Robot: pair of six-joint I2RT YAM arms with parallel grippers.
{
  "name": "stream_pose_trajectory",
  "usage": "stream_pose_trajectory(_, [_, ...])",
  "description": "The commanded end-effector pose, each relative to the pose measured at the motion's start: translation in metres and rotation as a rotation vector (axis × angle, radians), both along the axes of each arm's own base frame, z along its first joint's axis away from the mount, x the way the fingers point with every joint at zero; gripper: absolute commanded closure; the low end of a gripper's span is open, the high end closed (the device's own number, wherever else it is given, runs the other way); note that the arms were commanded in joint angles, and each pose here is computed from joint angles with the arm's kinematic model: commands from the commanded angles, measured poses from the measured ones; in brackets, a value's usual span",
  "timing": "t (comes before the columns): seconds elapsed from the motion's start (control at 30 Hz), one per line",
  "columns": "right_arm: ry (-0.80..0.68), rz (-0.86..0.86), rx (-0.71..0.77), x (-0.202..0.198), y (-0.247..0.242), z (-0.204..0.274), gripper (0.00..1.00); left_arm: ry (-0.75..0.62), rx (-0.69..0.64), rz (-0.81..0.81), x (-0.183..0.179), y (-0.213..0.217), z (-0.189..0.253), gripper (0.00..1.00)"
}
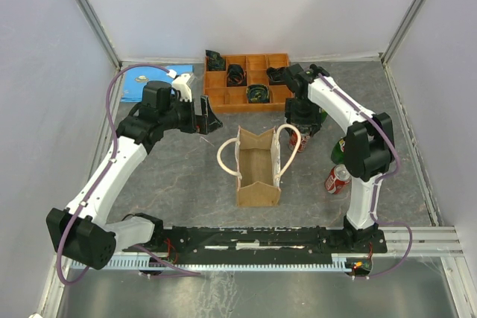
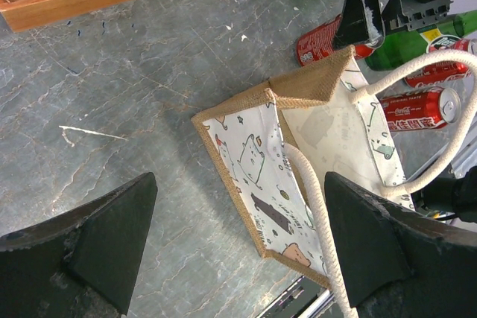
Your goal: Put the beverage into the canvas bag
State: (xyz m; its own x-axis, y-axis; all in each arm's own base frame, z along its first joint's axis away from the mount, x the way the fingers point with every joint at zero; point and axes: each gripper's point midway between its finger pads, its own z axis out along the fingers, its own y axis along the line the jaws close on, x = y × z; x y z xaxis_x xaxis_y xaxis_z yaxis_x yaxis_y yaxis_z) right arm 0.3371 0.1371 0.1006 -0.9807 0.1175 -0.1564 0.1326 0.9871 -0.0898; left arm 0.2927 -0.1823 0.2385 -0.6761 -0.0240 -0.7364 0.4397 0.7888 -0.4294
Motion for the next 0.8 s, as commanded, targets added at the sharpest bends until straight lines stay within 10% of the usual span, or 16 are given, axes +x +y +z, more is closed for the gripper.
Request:
stream_pose_trajectory(0.0, [-0.046, -0.004, 0.050, -0.0027, 0.0043, 0.0198, 0.25, -0.050, -0.014, -0.039, 0.0012, -0.0034, 0.0106, 0.01])
stream_pose_trajectory(0.53, [-0.014, 0.011, 0.083, -0.0088, 0.0103, 0.0128, 0.13, -0.047, -0.014, -0.050, -0.0002, -0.0044, 0.0090, 0.02])
stream_pose_trajectory(0.77, [-0.025, 0.002, 0.076, -0.0094, 0.0080, 0.0181, 0.28, -0.048, -0.014, -0.050, -0.0010, -0.0039, 0.0089, 0.02])
